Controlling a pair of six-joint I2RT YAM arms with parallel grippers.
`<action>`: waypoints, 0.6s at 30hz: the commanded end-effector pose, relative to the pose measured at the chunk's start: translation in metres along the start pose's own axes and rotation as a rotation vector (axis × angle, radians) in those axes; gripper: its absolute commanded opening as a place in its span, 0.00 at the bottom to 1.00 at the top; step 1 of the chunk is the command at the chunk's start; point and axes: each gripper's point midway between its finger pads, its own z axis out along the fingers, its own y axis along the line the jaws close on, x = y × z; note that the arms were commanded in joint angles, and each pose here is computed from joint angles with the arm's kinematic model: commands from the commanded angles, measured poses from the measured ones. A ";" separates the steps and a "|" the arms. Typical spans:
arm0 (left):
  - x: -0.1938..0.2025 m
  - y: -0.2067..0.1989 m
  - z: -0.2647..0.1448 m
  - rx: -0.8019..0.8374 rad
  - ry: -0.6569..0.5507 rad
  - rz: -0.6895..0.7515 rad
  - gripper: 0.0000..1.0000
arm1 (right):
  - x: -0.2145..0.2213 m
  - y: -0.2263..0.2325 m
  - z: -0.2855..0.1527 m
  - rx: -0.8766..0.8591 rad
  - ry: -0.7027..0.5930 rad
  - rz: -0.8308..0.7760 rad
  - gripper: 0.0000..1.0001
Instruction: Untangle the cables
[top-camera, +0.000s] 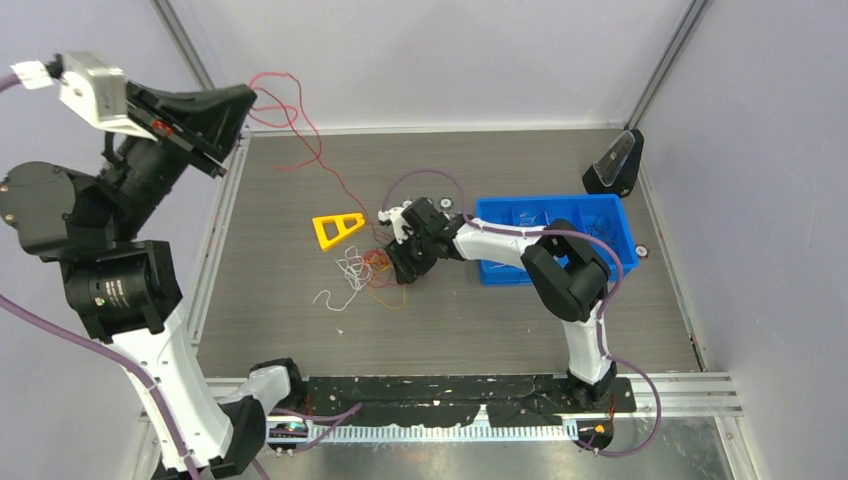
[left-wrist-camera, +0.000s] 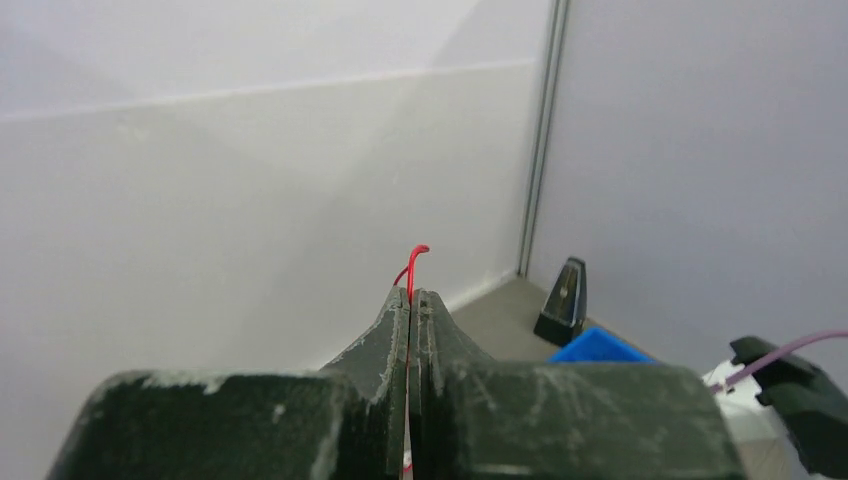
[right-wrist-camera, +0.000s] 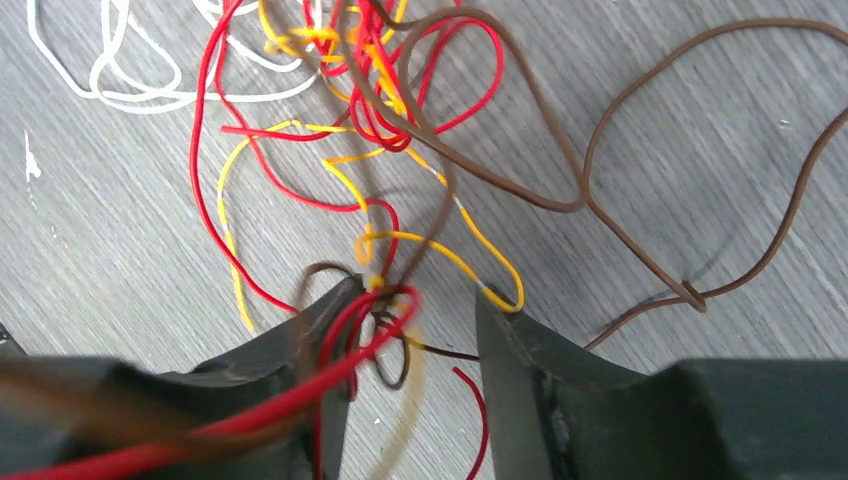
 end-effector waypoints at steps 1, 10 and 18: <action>-0.054 -0.017 0.009 0.073 -0.133 -0.044 0.00 | 0.024 -0.003 -0.013 0.012 0.077 -0.006 0.54; -0.003 -0.024 0.005 0.161 -0.026 -0.167 0.00 | -0.053 0.038 -0.145 -0.125 -0.205 -0.289 0.93; 0.029 -0.037 -0.007 0.221 0.043 -0.249 0.00 | -0.156 0.103 -0.298 -0.183 -0.629 -0.475 0.95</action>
